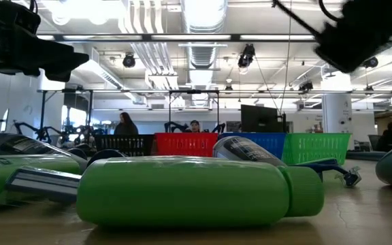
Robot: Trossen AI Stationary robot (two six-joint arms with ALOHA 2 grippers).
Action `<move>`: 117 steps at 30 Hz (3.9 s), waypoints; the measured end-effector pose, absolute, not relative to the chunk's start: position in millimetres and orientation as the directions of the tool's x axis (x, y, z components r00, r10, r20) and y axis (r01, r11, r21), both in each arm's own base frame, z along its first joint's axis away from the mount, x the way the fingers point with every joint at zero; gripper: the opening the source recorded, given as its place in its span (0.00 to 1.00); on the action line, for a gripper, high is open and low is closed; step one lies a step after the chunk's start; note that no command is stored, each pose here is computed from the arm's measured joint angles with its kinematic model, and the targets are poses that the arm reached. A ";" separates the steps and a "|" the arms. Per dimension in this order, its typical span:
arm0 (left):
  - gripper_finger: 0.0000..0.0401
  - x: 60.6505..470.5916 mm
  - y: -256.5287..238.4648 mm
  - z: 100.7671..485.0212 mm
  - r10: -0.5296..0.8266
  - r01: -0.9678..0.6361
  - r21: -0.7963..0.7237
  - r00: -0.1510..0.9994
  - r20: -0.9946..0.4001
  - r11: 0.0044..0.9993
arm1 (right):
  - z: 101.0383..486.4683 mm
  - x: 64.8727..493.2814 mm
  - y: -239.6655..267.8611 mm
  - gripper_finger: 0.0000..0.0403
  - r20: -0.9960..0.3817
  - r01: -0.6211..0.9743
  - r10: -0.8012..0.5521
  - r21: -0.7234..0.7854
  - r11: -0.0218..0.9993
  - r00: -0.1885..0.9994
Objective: Pick & Place Travel size toiletries
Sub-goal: Put the black deodorant into the green basket
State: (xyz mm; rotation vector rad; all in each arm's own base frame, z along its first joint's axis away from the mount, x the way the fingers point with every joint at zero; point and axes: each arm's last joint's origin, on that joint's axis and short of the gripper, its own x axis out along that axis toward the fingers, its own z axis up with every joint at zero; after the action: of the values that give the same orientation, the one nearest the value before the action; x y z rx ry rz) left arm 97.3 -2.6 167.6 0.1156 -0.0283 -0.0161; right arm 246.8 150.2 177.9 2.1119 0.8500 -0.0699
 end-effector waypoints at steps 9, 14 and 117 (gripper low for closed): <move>0.58 97.4 -2.6 167.5 -0.018 0.015 0.116 0.999 0.026 0.993 | 173.2 254.8 171.6 0.90 -0.551 0.787 0.566 0.486 -0.379 0.613; 0.58 97.4 -2.6 167.5 -0.018 0.015 0.116 0.999 0.026 0.993 | 179.7 250.4 171.0 0.90 -0.686 0.897 0.580 0.371 -0.241 0.440; 0.58 98.4 -2.6 166.4 -0.018 0.016 0.116 1.000 0.011 0.993 | 170.2 299.9 190.3 0.81 -0.937 -0.850 0.302 0.011 0.526 0.175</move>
State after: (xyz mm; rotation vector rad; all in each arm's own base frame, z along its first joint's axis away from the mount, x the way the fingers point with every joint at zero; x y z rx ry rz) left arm 98.4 -2.6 166.4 0.1159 -0.0123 -0.0169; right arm 299.9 190.3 170.2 -0.6063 1.1082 0.8910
